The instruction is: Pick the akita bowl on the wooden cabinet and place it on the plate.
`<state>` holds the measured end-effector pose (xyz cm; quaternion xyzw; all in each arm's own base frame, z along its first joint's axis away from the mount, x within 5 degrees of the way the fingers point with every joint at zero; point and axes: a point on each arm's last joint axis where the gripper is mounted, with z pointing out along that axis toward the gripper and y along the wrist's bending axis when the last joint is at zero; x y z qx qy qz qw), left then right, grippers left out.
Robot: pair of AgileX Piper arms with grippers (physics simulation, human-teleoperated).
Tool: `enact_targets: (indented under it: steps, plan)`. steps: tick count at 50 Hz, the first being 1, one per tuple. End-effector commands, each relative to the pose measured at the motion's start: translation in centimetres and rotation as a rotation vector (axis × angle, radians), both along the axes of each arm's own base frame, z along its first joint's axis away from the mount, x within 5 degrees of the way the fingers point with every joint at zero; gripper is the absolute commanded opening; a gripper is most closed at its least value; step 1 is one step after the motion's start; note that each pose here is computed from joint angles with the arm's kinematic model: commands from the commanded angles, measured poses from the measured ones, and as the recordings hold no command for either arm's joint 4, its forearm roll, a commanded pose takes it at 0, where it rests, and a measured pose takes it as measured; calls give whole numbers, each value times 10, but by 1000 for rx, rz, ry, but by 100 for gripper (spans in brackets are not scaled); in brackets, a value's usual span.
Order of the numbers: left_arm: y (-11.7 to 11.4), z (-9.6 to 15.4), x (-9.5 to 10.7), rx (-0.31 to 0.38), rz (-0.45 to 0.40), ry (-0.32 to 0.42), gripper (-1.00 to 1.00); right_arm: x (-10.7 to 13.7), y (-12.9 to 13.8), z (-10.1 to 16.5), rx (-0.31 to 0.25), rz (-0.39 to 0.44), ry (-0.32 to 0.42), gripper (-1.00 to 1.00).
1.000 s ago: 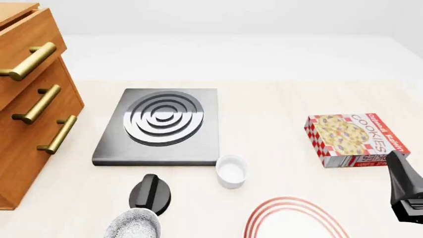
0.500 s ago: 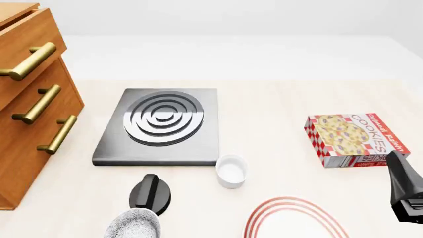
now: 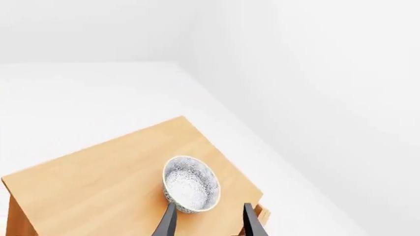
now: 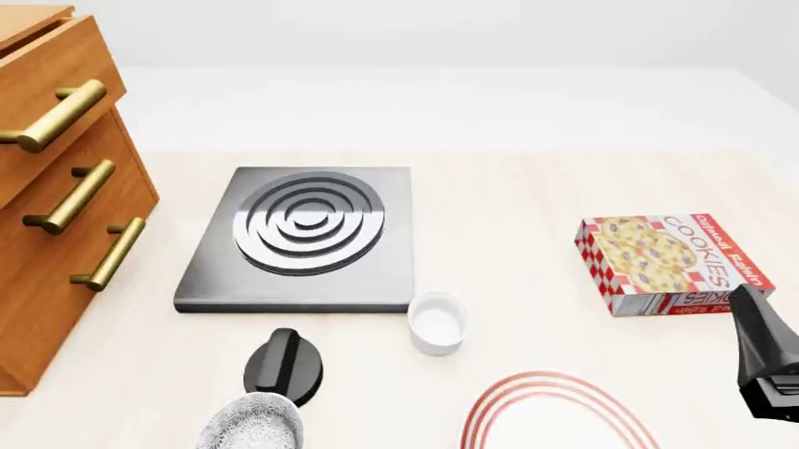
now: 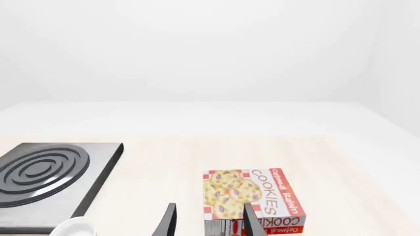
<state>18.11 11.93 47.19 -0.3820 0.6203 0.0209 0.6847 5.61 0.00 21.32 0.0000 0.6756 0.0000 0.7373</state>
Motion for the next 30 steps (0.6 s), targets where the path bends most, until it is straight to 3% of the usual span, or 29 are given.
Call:
enact_targets:
  steps: [1,30]
  plan:
    - [18,-7,6,-29,51,3,100,0,0,0,0,0,0,100]
    - [36,-27,25,-68,65,49,100,0,0,0,0,0,0,100]
